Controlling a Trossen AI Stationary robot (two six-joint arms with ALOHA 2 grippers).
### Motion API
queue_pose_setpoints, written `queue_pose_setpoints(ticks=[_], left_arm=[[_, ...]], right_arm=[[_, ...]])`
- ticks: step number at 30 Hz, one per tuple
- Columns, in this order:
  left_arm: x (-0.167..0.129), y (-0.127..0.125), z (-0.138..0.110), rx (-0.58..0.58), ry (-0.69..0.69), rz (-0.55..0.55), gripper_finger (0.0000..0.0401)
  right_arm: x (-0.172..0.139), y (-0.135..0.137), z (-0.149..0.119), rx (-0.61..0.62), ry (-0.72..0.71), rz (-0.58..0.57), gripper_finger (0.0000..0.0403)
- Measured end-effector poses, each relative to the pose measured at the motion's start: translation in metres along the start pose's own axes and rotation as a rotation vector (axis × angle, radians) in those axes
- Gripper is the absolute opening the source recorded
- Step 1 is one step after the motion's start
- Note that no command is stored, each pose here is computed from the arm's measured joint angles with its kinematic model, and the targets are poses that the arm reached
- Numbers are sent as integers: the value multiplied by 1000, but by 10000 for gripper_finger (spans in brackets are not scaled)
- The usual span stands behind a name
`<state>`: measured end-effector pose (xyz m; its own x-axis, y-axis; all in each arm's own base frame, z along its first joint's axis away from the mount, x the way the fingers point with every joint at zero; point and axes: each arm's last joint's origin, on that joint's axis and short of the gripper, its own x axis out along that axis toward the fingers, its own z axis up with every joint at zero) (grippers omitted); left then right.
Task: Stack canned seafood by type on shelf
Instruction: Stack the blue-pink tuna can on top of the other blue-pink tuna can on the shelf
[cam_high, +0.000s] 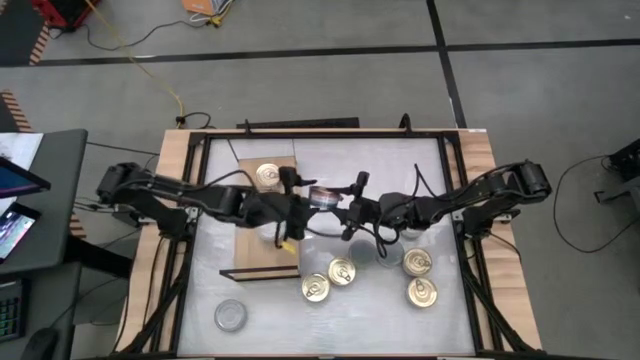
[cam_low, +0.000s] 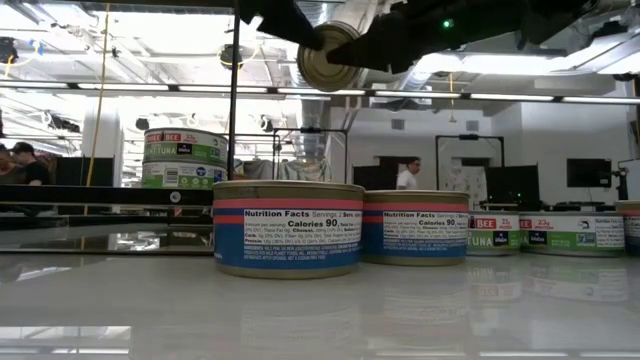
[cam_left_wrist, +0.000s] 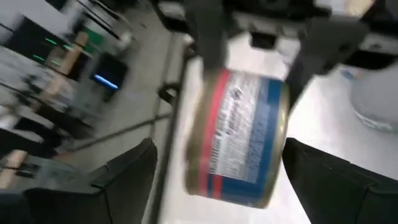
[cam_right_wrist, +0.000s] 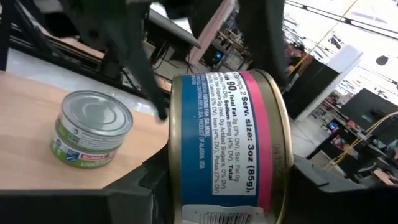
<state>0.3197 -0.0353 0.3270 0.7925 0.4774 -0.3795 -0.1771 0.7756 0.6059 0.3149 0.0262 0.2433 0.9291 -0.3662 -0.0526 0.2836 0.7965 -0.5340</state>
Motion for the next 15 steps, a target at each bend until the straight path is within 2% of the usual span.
queue_pose_setpoints(ticks=[4,7,15], left_arm=[[11,3,-9,12,76,-40,328],[13,6,-11,19,86,-61,308],[11,4,-5,65,25,-78,191]], right_arm=[[-2,3,2,-36,-8,12,220],[-4,6,4,-53,-16,18,215],[-4,6,6,-51,-36,20,230]])
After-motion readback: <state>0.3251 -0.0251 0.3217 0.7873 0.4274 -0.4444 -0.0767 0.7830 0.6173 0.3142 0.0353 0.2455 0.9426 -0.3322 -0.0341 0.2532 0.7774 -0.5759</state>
